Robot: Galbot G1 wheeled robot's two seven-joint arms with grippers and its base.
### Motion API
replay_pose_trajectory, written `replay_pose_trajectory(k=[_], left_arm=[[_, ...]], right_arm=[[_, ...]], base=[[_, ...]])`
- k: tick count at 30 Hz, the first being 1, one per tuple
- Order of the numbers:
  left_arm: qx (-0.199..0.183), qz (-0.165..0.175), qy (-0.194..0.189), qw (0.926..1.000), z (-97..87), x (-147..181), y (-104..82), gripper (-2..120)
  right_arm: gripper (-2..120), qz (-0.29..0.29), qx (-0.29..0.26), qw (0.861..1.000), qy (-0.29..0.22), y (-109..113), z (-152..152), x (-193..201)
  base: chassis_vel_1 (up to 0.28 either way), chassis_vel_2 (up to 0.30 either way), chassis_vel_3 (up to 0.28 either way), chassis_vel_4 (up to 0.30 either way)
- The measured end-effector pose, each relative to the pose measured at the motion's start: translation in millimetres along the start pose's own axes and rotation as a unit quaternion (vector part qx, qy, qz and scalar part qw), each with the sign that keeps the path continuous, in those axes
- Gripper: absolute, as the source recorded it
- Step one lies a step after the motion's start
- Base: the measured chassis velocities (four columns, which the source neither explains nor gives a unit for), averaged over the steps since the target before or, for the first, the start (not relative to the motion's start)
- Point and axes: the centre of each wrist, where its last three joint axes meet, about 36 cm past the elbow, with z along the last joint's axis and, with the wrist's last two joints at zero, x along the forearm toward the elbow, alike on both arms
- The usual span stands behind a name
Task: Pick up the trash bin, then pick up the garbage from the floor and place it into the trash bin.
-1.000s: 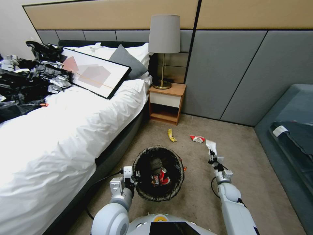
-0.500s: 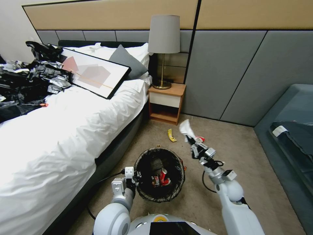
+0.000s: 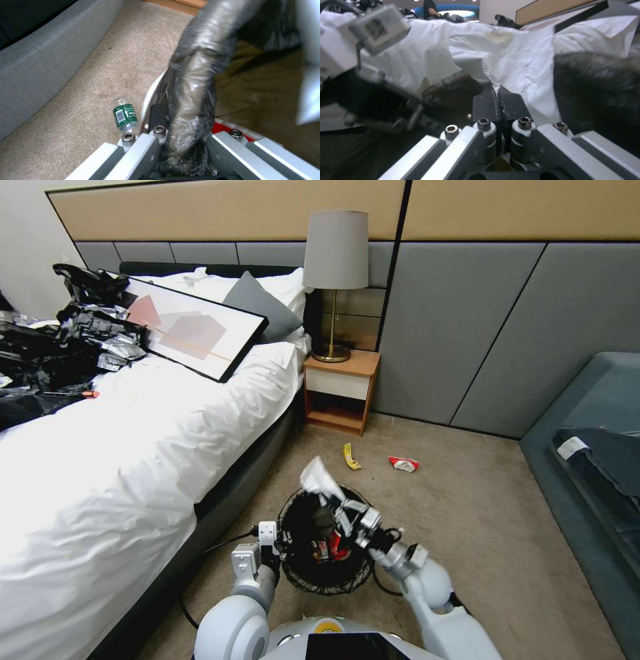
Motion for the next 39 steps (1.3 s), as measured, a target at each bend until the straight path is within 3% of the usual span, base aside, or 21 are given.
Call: replay_pose_trajectory(k=[11,32,34,38,39], left_arm=[[0.002,0.001,0.000,1.0000,-0.4,-0.5,1.0,0],[0.006,-0.005,-0.008,0.9999,-4.7,0.5,4.1,0],[0.006,-0.005,-0.008,0.9999,-4.8,0.5,4.1,0],[0.007,-0.004,-0.009,0.9999,-5.4,0.5,4.4,0],[0.007,-0.004,-0.009,0.9999,-5.4,0.5,4.4,0]], right_arm=[[0,-0.006,-0.009,1.000,0.024,16.1,26.2,18.7],[0,0.004,0.005,1.000,0.027,8.8,29.1,31.6],[3,0.004,0.006,1.000,0.027,8.4,28.1,31.6],[24,0.004,0.010,1.000,0.025,7.1,23.5,31.2],[24,0.004,0.010,1.000,0.025,7.1,23.5,31.2]], base=[[0.000,0.000,0.000,0.000],[0.000,0.000,0.000,0.000],[0.000,0.000,0.000,0.000],[0.000,0.000,0.000,0.000],[0.000,0.000,0.000,0.000]])
